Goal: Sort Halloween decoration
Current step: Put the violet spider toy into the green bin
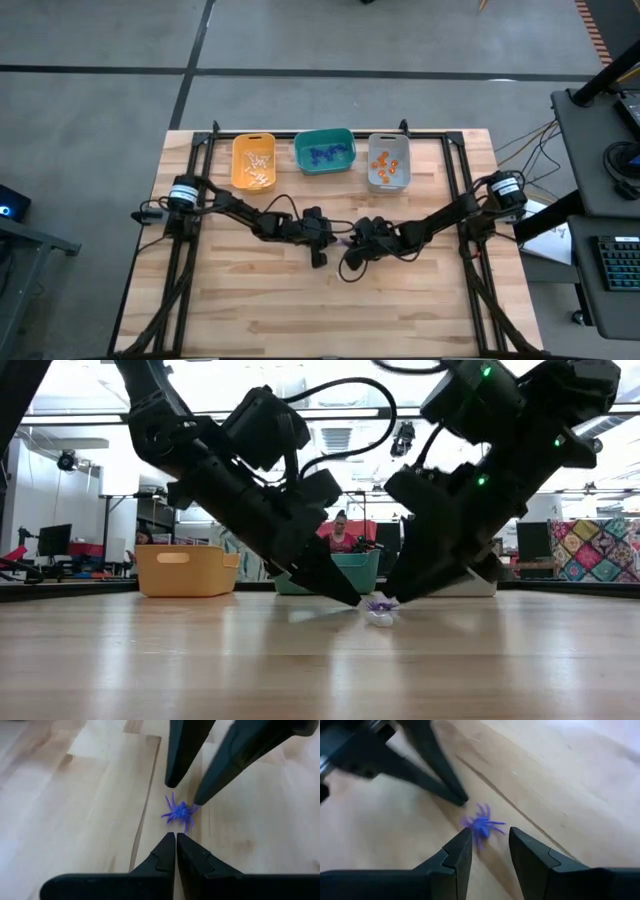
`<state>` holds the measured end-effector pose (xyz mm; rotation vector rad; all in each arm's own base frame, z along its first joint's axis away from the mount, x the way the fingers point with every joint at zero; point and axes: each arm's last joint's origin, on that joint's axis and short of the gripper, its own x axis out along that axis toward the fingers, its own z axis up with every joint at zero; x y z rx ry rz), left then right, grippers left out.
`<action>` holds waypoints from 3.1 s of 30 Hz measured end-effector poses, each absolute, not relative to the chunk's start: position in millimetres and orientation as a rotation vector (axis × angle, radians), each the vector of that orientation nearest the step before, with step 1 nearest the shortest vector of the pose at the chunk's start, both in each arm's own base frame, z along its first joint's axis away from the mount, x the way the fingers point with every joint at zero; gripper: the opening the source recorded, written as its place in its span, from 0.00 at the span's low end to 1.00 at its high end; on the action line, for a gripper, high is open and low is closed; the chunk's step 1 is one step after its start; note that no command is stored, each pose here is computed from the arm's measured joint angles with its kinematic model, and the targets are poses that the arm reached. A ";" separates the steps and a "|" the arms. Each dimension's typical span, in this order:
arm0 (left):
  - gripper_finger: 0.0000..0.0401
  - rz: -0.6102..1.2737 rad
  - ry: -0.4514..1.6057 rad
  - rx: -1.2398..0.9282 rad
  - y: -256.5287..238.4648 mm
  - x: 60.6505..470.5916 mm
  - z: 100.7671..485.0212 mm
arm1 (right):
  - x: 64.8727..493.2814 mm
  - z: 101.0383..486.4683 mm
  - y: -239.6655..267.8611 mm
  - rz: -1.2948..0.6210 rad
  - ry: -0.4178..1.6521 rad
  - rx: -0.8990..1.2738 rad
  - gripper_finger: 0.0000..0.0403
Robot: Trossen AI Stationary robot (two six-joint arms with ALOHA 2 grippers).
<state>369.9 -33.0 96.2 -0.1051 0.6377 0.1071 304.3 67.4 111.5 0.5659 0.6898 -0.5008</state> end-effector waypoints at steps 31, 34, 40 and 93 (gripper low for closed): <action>0.00 0.086 0.541 -0.088 -33.9 362.4 149.4 | 316.4 95.2 57.0 -0.255 0.773 -0.022 0.31; 0.00 0.086 0.541 -0.088 -33.9 362.4 149.4 | 317.2 88.1 55.4 -0.260 0.792 -0.027 0.30; 0.00 0.086 0.542 -0.090 -33.9 362.4 149.3 | 317.2 84.9 54.8 -0.256 0.806 -0.025 0.20; 0.00 0.085 0.164 -0.073 -23.9 234.9 244.6 | 368.6 193.9 -189.4 -0.720 0.488 0.259 0.02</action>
